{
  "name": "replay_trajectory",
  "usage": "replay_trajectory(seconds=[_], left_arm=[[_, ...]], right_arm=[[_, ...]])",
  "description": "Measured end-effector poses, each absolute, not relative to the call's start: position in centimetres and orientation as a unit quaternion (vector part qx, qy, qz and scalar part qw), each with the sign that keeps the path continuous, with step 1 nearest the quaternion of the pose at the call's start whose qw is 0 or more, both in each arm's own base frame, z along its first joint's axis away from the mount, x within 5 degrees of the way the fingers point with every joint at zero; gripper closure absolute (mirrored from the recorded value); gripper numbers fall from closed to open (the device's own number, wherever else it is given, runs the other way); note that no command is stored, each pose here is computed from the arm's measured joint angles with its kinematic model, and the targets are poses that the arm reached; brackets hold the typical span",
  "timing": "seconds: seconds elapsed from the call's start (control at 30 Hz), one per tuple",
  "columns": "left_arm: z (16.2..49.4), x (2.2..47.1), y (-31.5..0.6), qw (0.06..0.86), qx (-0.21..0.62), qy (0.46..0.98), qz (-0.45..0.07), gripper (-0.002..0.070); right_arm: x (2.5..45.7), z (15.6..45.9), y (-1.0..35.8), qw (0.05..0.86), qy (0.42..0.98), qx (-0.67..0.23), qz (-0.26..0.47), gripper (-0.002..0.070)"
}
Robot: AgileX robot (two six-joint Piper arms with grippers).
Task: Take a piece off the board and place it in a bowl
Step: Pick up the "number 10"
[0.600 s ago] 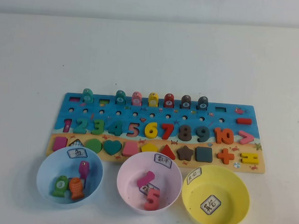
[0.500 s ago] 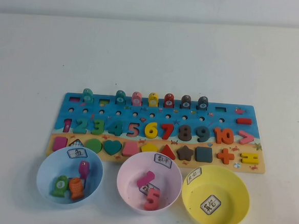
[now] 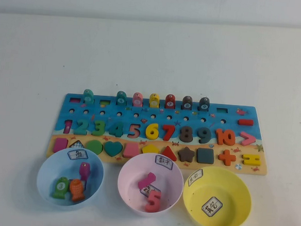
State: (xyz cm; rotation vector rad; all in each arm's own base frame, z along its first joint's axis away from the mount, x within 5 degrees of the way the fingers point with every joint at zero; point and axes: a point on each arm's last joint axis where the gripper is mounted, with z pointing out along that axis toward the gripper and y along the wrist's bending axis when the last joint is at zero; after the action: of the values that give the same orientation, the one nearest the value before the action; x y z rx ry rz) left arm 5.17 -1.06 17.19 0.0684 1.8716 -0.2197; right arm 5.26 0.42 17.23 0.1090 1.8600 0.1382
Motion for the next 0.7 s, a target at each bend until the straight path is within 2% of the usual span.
replay_trajectory(seconds=[0.23, 0.47, 0.57, 0.7], left_arm=[[17.2, 5.2, -1.1, 0.587, 0.029, 0.803, -0.094, 0.0678], [17.2, 5.2, -1.1, 0.587, 0.029, 0.803, -0.094, 0.0678], [17.2, 5.2, -1.1, 0.587, 0.029, 0.803, -0.094, 0.0679], [17.2, 5.2, -1.1, 0.587, 0.029, 0.803, -0.094, 0.0678]], right_arm=[[5.3, 17.5, 1.1, 0.589, 0.786, 0.107, 0.153, 0.0694], [5.3, 18.8, 2.4, 0.545, 0.702, 0.258, 0.379, 0.0694], [5.3, 19.1, 2.4, 0.536, 0.681, 0.282, 0.411, 0.0694], [5.3, 19.1, 2.4, 0.534, 0.676, 0.288, 0.418, 0.0694]])
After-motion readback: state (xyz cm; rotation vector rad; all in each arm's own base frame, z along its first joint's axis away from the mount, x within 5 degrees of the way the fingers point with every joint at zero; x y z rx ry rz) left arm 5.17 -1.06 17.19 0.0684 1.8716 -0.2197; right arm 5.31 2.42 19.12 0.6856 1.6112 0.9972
